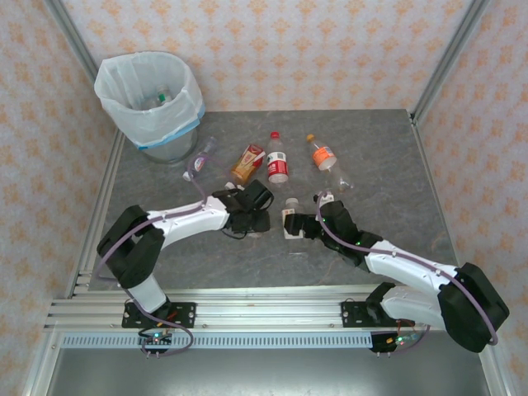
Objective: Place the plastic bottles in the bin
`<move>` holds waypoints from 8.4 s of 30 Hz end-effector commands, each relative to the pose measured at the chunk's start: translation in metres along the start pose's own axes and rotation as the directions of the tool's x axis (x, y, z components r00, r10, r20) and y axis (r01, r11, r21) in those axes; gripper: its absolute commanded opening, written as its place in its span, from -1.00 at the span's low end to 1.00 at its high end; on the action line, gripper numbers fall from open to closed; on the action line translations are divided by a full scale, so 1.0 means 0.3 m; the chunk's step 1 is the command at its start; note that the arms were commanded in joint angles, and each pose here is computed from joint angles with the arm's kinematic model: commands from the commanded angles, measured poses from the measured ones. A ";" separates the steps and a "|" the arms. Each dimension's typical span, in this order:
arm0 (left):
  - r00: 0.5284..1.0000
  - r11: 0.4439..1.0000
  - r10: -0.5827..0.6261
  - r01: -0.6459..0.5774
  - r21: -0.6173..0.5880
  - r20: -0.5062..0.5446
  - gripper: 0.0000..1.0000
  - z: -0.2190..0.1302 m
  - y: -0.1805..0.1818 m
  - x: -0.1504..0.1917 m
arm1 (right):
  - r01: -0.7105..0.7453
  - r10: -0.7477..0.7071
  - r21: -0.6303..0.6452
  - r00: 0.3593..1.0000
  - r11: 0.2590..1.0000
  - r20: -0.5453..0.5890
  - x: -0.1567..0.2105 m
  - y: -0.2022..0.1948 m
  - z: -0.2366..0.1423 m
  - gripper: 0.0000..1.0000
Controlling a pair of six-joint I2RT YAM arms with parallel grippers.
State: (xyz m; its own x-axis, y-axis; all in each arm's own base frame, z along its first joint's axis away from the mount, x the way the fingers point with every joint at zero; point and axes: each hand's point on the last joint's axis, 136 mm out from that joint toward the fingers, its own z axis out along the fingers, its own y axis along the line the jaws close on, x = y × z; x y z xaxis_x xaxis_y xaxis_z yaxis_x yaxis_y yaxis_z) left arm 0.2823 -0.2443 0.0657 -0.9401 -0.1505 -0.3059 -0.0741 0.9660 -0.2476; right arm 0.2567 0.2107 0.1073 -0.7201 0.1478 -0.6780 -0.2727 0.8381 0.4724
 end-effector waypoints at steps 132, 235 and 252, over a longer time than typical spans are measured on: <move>0.644 0.937 -0.199 0.346 -0.049 0.739 1.00 -0.888 0.757 -1.361 | 0.059 -0.123 0.161 0.895 0.985 0.429 -0.364 0.007 -0.162 0.98; 0.783 0.975 -0.202 0.105 0.194 0.588 1.00 -0.706 0.412 -0.589 | 0.141 -0.052 0.430 0.976 0.892 -0.212 0.256 -0.072 0.043 0.28; 0.806 0.949 -0.197 0.013 0.316 0.558 1.00 -0.699 0.325 -0.575 | 0.173 -0.161 0.219 0.984 0.960 -0.073 0.137 0.076 0.040 -0.59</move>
State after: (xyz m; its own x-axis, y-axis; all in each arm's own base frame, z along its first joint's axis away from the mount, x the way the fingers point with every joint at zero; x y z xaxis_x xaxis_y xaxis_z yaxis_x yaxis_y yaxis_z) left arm 0.3689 -0.0688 0.2824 -0.5531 -0.4486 -0.7020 -0.0441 0.8572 -0.5131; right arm 0.2235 0.2303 0.0679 -0.7586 -0.0226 -0.6512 -0.1854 0.9656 0.1824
